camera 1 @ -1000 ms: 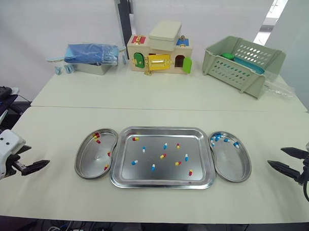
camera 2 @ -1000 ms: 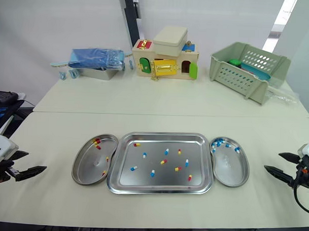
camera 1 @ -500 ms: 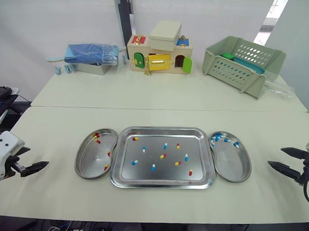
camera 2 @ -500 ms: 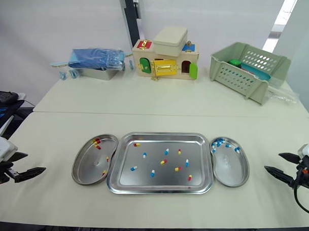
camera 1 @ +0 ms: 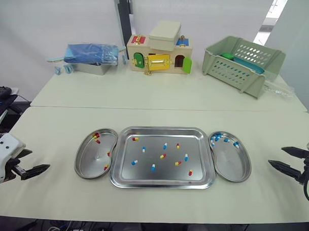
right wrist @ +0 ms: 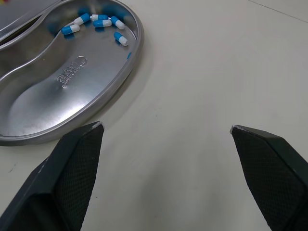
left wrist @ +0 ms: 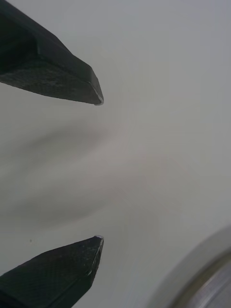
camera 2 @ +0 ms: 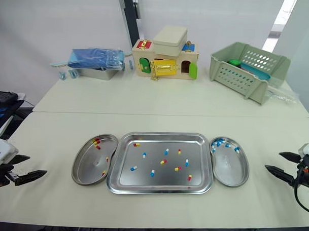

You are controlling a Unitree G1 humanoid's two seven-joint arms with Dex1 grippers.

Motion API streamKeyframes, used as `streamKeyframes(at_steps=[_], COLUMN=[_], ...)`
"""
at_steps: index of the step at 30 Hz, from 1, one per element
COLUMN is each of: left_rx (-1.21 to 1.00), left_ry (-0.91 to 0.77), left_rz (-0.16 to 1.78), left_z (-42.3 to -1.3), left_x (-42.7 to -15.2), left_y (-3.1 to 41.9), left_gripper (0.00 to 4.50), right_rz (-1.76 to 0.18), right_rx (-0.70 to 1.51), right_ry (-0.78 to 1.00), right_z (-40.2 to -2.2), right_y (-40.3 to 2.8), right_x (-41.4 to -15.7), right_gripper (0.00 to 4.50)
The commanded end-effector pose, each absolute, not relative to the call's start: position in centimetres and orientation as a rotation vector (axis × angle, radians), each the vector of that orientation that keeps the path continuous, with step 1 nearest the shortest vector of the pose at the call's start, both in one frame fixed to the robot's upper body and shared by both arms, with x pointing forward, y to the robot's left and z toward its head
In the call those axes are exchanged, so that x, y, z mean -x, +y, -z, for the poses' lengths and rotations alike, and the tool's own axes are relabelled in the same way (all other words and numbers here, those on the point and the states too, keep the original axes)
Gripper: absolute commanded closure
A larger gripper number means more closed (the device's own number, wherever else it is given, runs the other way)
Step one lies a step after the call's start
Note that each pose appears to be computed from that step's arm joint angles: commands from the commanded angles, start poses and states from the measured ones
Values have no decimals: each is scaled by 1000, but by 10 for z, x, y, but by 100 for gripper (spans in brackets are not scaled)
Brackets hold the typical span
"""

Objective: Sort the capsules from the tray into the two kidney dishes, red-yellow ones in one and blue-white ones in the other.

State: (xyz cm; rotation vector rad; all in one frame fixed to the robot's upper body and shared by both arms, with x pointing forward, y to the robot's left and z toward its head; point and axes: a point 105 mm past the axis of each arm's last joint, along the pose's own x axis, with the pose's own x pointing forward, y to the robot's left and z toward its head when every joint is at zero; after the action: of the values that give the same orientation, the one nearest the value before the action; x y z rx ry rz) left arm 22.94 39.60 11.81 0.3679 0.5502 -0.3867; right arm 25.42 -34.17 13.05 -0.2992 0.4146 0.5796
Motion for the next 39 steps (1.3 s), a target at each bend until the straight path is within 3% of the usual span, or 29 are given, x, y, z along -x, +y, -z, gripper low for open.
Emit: streamKeyframes(at_steps=[1, 9, 22, 27, 35, 39], left_rx=[-301, -281, -206, -181, -162, -159], left_ry=[379, 273, -5, -93, -94, -92], left_rz=[474, 664, 602, 618, 638, 647], left_z=[-141, -129, -82, -84, -78, -80], left_x=[-217, -166, -126, -123, -121, -122], left_y=[367, 287, 231, 216, 210, 209], left_gripper=[0, 0, 0, 0, 0, 0], right_rz=[-587, -608, -643, -650, -661, -801], right_rx=[332, 373, 385, 381, 422, 435], right_ry=[392, 409, 462, 474, 461, 411], right_z=[-142, -150, -151, -155, -167, -195], right_y=[-344, -350, -354, -353, -354, -324], right_x=[-257, -262, -263, -261, -263, -262], right_gripper=[4, 4, 4, 4, 4, 4])
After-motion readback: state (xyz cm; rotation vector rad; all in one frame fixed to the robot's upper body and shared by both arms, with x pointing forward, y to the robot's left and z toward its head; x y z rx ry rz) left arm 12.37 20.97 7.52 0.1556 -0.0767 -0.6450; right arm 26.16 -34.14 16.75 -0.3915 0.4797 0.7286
